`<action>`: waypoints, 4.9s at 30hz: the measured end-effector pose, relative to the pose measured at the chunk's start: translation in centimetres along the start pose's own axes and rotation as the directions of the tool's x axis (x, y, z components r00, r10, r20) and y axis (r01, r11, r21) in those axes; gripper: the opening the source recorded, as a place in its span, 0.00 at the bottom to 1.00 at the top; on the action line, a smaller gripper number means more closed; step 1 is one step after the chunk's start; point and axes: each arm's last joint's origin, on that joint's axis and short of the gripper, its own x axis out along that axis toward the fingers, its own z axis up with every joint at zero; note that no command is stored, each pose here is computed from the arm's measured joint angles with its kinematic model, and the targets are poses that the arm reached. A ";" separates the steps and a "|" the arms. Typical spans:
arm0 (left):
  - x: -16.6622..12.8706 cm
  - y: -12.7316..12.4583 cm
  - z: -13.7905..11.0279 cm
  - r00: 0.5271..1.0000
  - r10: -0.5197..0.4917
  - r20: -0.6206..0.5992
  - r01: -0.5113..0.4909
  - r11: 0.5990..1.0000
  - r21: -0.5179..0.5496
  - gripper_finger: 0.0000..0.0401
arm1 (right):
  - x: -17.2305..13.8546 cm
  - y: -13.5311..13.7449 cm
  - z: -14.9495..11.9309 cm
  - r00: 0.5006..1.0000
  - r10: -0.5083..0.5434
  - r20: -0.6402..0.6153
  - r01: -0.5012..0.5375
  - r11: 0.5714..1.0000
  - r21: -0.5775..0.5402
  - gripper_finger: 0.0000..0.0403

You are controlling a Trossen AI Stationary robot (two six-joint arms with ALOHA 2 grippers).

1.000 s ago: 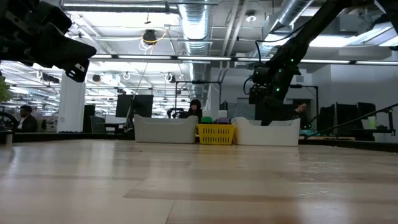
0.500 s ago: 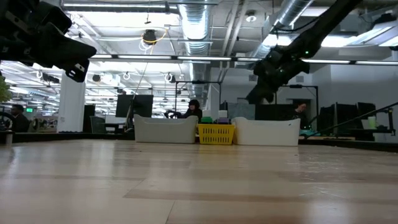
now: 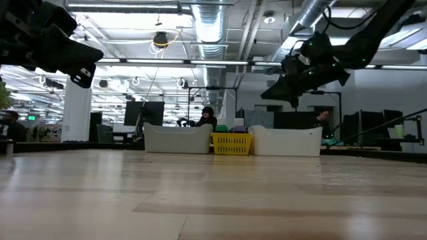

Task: Pick & Place Paint Supplies
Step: Return to Home Position

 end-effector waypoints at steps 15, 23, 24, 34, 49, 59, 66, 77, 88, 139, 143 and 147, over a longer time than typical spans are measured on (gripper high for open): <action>0.0 0.0 0.0 1.000 0.000 0.000 0.000 1.000 0.000 0.00 | 2.8 9.9 -3.0 0.984 0.177 -0.027 -0.178 0.983 -0.054 0.00; 0.0 0.0 0.0 1.000 0.000 0.000 0.000 1.000 0.000 0.00 | 3.0 14.5 -3.3 0.975 0.213 0.055 -0.210 0.976 -0.060 0.00; 0.0 0.0 0.0 1.000 0.000 0.000 0.000 1.000 0.000 0.00 | 3.0 15.0 -3.4 0.974 0.219 0.059 -0.216 0.974 -0.064 0.00; 0.0 0.0 0.0 1.000 0.000 0.000 0.000 1.000 0.000 0.00 | 2.5 18.8 -4.7 0.963 0.264 0.054 -0.258 0.962 -0.093 0.00; 0.0 0.0 0.0 1.000 0.000 0.000 0.000 1.000 0.000 0.00 | -0.4 18.0 -9.6 0.972 0.223 0.071 -0.226 0.974 0.030 0.00; 0.0 0.0 0.1 1.000 -0.001 0.008 0.001 1.000 0.000 0.00 | -3.4 16.3 -10.4 0.982 0.182 0.056 -0.184 0.982 0.040 0.00; 0.0 0.0 0.1 1.000 -0.001 0.008 0.001 1.000 0.000 0.00 | -5.2 15.6 -11.0 0.984 0.176 0.035 -0.177 0.983 0.038 0.00; 0.0 0.0 0.1 1.000 -0.002 0.015 0.002 1.000 0.000 0.00 | -7.5 15.4 -10.2 0.984 0.179 0.014 -0.178 0.981 -0.079 0.00; 0.0 0.0 0.1 1.000 -0.002 0.015 0.002 1.000 0.000 0.00 | -9.6 15.4 -9.4 0.960 0.275 0.045 -0.267 0.955 -0.127 0.00; 0.0 0.0 0.1 1.000 -0.002 0.015 0.002 1.000 0.000 0.00 | -13.9 13.7 -12.0 0.890 0.405 0.208 -0.337 0.894 -0.297 0.00; 0.0 0.0 0.1 1.000 -0.002 0.015 0.002 1.000 0.000 0.00 | -13.9 13.7 -12.0 0.891 0.403 0.209 -0.319 0.884 -0.342 0.00; 0.0 0.0 0.1 1.000 -0.002 0.015 0.002 1.000 0.000 0.00 | -13.9 13.7 -12.0 0.891 0.403 0.208 -0.323 0.886 -0.331 0.00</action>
